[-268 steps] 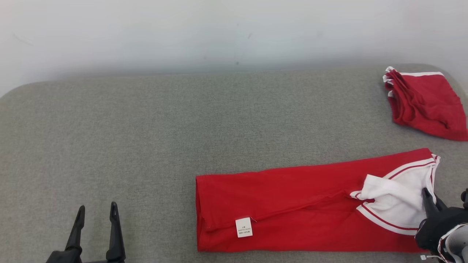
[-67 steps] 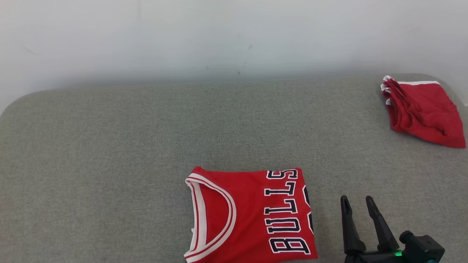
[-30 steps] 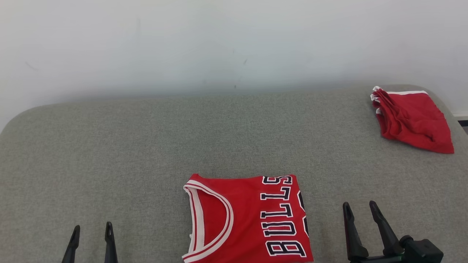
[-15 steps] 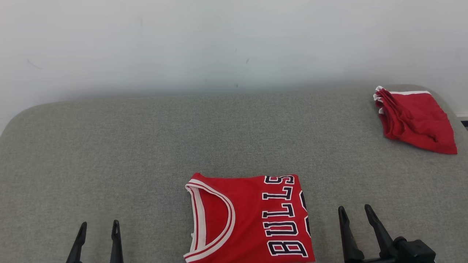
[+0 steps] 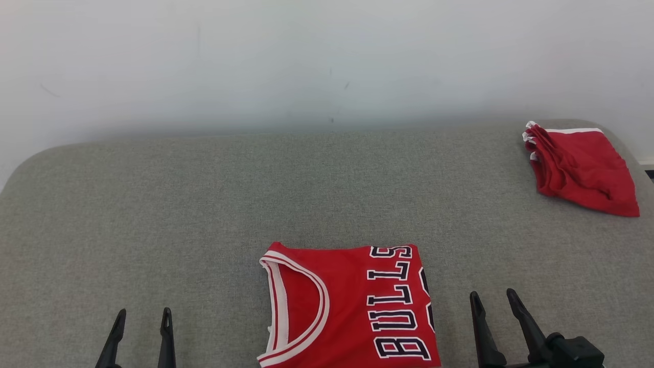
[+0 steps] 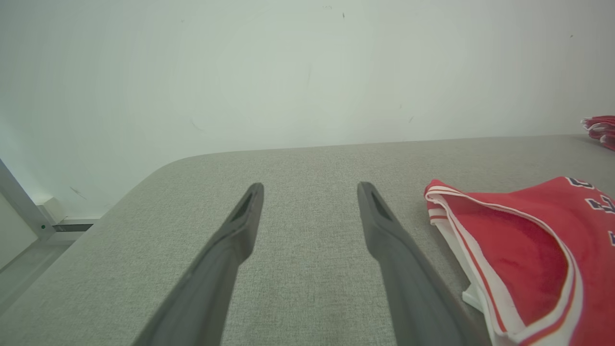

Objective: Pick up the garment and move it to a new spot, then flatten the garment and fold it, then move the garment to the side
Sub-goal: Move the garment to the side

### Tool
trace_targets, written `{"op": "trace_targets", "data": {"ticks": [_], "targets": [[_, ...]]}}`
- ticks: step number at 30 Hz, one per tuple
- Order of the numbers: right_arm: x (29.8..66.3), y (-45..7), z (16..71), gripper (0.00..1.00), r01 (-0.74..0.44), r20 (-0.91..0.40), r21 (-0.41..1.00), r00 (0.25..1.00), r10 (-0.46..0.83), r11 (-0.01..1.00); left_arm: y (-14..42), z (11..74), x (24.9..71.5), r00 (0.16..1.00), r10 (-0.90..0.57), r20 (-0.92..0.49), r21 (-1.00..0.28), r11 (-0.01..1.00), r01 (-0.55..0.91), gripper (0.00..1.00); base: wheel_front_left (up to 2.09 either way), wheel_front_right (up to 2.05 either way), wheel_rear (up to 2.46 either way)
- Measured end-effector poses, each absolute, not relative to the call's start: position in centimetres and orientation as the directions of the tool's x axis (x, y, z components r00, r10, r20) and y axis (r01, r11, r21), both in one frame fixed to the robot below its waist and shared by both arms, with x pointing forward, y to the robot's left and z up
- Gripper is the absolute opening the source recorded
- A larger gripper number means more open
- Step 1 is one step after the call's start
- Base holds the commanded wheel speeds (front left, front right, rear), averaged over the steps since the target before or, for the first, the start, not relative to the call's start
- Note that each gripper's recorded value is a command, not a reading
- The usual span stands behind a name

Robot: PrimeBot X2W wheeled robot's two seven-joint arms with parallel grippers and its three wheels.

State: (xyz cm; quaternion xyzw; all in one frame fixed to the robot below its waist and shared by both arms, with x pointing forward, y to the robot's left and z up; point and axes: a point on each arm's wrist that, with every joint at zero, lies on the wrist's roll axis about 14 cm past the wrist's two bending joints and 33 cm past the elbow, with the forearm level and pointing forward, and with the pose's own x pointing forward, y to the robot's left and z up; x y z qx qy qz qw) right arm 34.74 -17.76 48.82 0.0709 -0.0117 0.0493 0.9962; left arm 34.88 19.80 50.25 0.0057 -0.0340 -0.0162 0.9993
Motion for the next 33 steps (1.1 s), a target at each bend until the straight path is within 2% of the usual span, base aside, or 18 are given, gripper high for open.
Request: {"op": "trace_targets", "data": {"ticks": [11, 21, 27, 33], "targets": [[34.7, -17.8, 48.8, 1.0, -0.101, 0.03, 0.136, 0.995, 0.098, 0.985, 19.8, 50.5, 34.8, 0.997, -0.024, 0.075, 0.013, 1.0, 0.023, 1.0, 0.0, 0.0, 0.0], [35.8, -16.8, 49.6, 1.0, -0.163, 0.048, 0.091, 0.986, 0.159, 0.982, 19.8, 50.4, 34.5, 0.997, -0.014, 0.074, 0.016, 1.0, 0.013, 1.0, 0.0, 0.0, 0.0], [38.0, -15.5, 48.4, 1.0, -0.198, -0.023, 0.072, 0.979, 0.2, 0.978, 19.8, 50.3, 34.3, 0.997, -0.012, 0.071, 0.02, 1.0, 0.011, 1.0, 0.0, 0.0, 0.0], [39.2, -13.9, 45.5, 1.0, -0.228, -0.148, 0.085, 0.96, 0.238, 0.97, 20.3, 50.2, 34.0, 0.998, 0.008, 0.069, 0.018, 1.0, -0.009, 1.0, 0.0, 0.0, 0.0]]}}
